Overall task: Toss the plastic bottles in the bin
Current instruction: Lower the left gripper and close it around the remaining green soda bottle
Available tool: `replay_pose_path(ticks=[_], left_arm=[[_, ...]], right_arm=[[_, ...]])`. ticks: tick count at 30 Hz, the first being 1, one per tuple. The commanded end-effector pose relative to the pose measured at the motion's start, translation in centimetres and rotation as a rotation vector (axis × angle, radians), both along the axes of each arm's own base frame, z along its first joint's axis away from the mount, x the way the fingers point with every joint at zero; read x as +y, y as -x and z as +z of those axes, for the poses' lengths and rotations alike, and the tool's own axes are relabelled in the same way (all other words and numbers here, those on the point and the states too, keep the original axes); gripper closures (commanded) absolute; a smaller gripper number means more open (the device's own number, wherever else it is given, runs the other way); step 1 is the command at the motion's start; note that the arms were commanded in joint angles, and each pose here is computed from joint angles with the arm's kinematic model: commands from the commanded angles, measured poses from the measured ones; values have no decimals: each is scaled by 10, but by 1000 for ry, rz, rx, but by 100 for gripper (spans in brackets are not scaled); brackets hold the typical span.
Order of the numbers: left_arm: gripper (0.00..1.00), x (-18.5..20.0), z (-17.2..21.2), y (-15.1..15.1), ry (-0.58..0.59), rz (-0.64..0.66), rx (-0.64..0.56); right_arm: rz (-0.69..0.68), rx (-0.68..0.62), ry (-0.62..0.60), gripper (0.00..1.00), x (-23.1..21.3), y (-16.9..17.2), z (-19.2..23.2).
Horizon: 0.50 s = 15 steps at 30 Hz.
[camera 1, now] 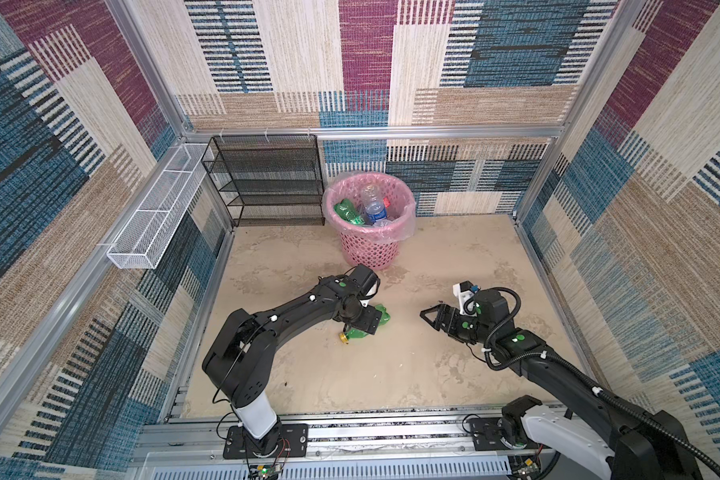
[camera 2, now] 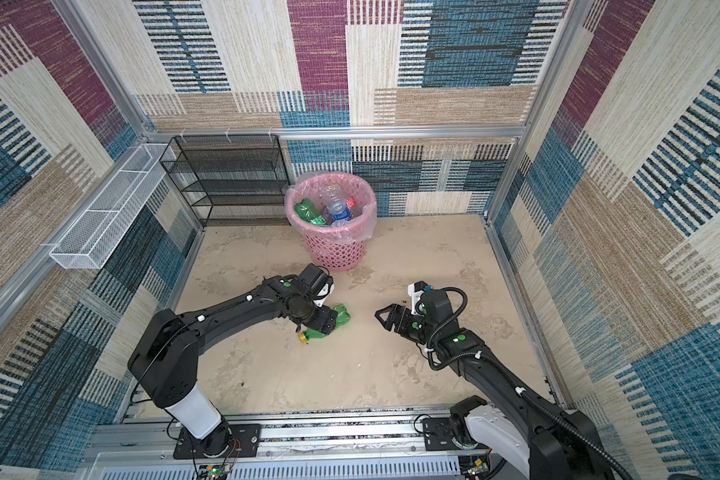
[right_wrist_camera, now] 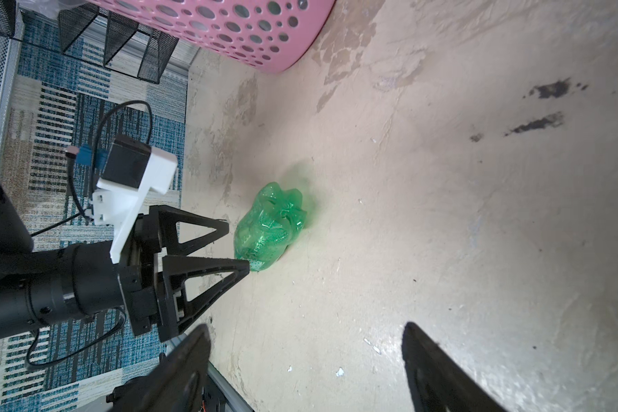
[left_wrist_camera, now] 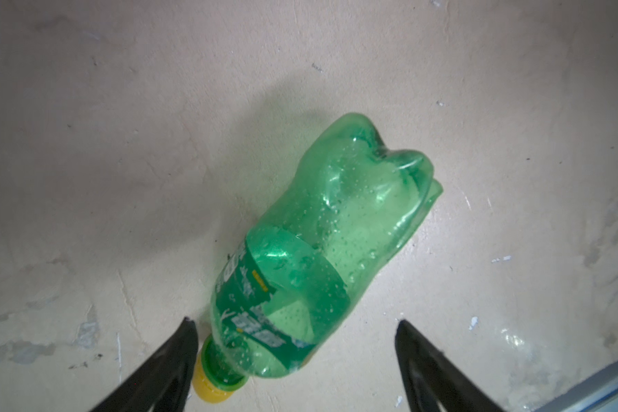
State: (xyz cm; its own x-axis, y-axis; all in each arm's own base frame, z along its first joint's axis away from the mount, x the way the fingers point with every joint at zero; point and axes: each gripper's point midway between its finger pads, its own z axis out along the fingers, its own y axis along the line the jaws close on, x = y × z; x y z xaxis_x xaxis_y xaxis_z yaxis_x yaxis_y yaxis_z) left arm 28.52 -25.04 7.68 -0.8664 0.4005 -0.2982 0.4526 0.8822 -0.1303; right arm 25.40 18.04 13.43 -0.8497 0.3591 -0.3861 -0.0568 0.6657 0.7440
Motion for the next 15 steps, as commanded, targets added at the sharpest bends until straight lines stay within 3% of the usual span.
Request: replay_pose_path(ticks=[1, 15], left_arm=[[15, -8, 0, -1, 24, -36, 4], [27, -15, -12, 0, 41, -39, 41]], right_arm=[[-8, -22, -1, 15, -1, -2, 4], [-11, -24, -4, 15, -2, 0, 3]])
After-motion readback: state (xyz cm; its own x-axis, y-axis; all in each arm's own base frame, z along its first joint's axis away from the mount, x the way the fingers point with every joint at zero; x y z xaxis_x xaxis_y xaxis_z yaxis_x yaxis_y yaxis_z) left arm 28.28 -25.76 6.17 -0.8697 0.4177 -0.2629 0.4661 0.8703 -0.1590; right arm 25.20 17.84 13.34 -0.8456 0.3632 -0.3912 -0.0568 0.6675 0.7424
